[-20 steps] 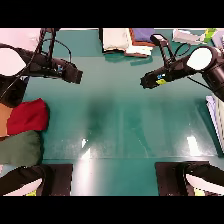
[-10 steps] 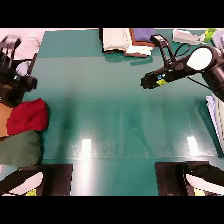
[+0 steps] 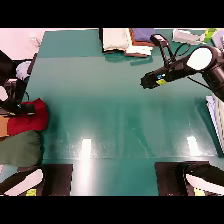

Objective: Fold the shirts.

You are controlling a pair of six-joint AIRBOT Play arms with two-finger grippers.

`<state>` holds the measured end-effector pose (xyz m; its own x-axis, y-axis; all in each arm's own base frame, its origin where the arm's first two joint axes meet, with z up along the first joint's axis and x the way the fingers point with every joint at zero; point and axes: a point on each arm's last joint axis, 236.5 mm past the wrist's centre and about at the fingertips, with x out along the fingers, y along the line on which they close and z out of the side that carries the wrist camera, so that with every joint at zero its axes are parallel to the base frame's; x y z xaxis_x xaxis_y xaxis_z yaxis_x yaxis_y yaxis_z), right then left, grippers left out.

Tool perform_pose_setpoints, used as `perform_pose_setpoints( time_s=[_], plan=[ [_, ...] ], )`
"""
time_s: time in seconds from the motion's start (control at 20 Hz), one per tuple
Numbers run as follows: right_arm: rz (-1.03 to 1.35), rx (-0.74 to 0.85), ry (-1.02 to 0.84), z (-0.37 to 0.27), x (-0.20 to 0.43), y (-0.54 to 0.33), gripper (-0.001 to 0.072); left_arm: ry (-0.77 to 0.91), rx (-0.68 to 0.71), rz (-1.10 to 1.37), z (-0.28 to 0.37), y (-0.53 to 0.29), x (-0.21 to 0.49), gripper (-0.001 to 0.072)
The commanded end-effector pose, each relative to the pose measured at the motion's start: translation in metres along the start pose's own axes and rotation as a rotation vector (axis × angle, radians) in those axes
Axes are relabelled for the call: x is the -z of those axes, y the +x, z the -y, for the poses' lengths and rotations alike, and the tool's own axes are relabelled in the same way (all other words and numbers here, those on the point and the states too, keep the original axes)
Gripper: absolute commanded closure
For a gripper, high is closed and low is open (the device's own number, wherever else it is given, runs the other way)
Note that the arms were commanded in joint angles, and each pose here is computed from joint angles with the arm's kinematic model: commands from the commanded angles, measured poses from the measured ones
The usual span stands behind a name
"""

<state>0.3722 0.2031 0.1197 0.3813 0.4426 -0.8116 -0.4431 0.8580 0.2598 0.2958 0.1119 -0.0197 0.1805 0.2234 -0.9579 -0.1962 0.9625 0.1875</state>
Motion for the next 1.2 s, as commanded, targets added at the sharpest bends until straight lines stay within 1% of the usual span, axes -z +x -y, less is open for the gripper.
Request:
perform_pose_setpoints(
  time_s=[0.0,0.05,0.1,0.2,0.35,0.5,0.65,0.75,0.85,1.05,1.15],
  plan=[
    [0.027,0.002,-0.001,0.0,-0.006,0.0,0.069,-0.021,-0.003,-0.006,-0.003,0.004,0.005,0.0564],
    [0.039,0.003,-0.002,0.0,-0.009,-0.001,0.069,-0.027,-0.002,0.013,-0.004,-0.004,-0.001,0.068],
    [0.052,0.003,-0.004,-0.001,-0.011,-0.003,0.069,-0.038,0.003,0.045,-0.006,-0.018,-0.01,0.0684],
    [0.105,0.004,-0.013,-0.004,-0.02,-0.018,0.069,-0.044,0.014,0.19,-0.011,-0.073,-0.042,0.0684],
    [0.292,0.013,-0.039,-0.014,-0.048,-0.067,0.0691,-0.007,0.042,0.541,-0.001,-0.213,-0.084,0.0686],
    [0.455,0.036,0.013,-0.008,-0.069,-0.126,0.0691,0.116,0.154,0.746,0.043,-0.324,-0.083,0.0687],
    [0.55,0.095,0.043,0.011,-0.085,-0.182,0.0691,0.289,0.315,0.893,0.106,-0.39,-0.069,0.0687],
    [0.6,0.137,0.06,0.024,-0.092,-0.211,0.0691,0.415,0.399,0.882,0.156,-0.394,-0.057,0.0688],
    [0.626,0.167,0.073,0.034,-0.094,-0.229,0.0691,0.558,0.445,0.794,0.213,-0.374,-0.043,0.0687],
    [0.6,0.181,0.086,0.04,-0.088,-0.231,0.0691,0.839,0.474,0.58,0.342,-0.305,-0.004,0.0684],
    [0.574,0.178,0.09,0.041,-0.084,-0.225,0.0691,0.945,0.493,0.465,0.398,-0.264,0.026,0.0683]
  ],
)
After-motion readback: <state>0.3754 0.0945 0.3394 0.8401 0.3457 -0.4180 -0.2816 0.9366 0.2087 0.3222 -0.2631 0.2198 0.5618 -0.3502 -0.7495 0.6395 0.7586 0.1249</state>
